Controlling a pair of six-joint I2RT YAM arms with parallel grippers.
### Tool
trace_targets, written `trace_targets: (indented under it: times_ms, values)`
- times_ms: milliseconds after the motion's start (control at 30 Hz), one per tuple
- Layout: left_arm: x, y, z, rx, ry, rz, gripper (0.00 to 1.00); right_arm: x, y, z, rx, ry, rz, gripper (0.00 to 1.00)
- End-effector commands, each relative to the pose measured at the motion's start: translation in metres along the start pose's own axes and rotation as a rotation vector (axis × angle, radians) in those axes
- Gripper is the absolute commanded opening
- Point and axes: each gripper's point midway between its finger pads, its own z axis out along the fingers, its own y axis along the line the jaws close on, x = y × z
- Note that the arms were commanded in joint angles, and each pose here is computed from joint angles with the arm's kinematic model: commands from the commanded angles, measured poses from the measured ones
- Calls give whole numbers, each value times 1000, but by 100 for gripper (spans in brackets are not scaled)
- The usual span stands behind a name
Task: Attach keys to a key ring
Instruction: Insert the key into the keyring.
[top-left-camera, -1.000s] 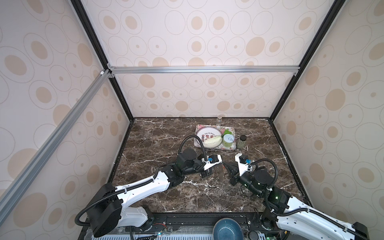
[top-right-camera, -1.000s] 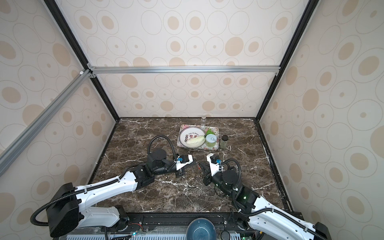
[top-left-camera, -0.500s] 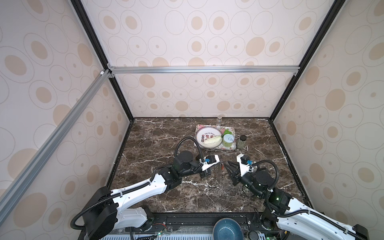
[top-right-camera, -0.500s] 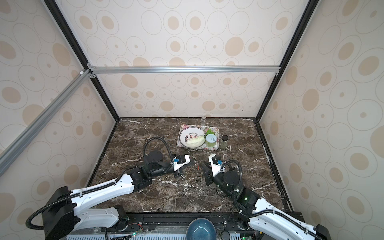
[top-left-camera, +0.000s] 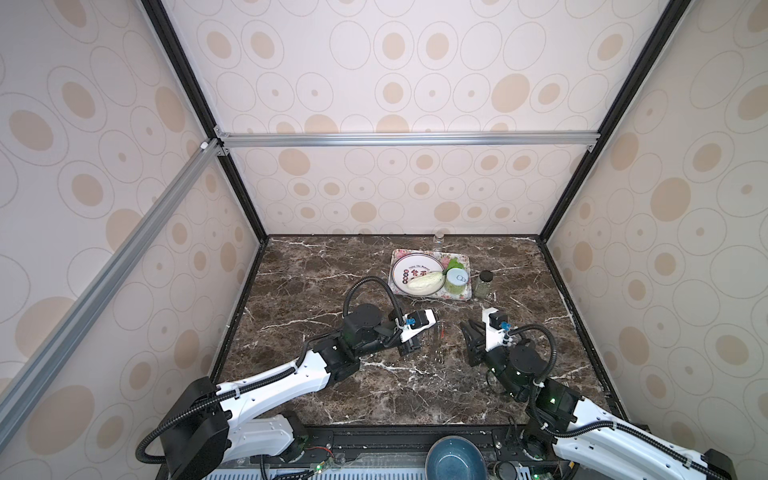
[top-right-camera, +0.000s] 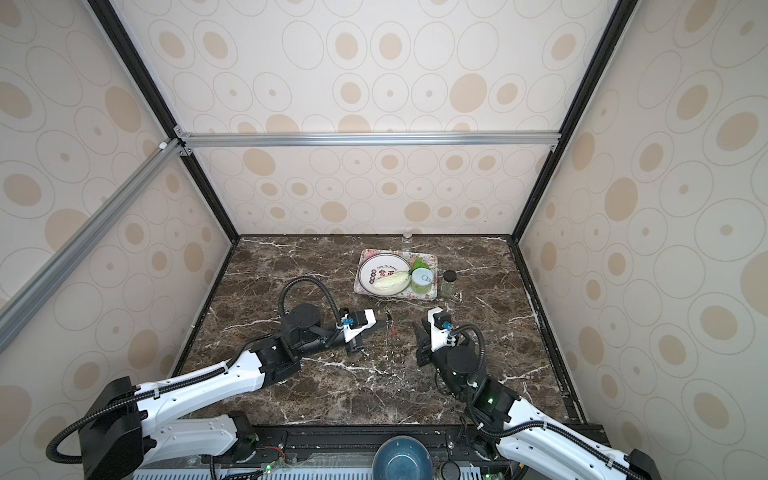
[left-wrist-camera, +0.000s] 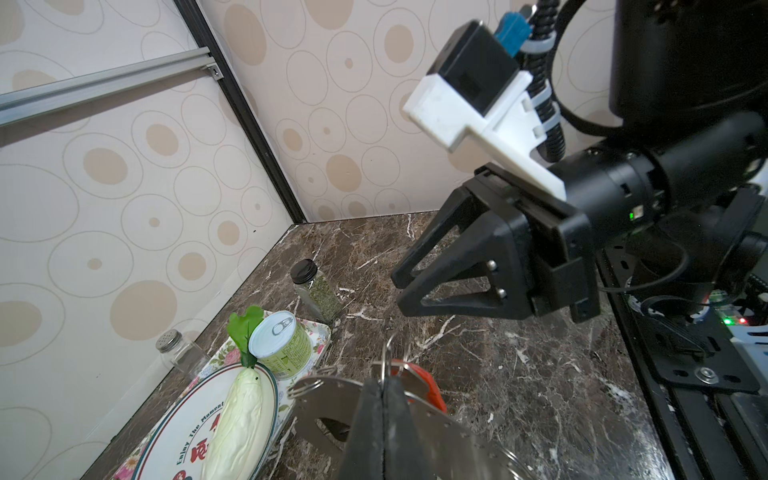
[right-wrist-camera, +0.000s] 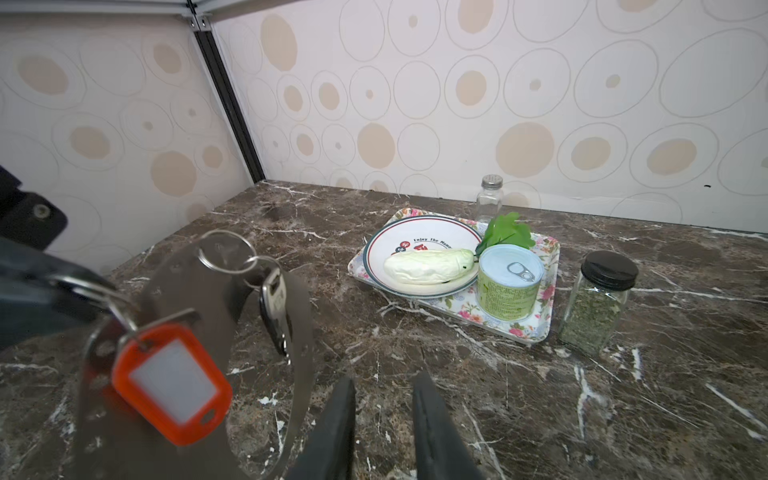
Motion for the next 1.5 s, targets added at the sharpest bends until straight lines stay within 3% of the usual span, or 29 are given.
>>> trace_targets:
  times_ms: [0,500,1467]
  values:
    - [-25,4,-6,-25,-80,26,0,-2,11,3,-56,14,-35,26]
    - [-27,5,-10,-36,-89,31,0,4,48,-1,-271,32,-77,29]
    - [-30,-1,-10,-3,-99,38,0,7,62,-2,-350,43,-95,29]
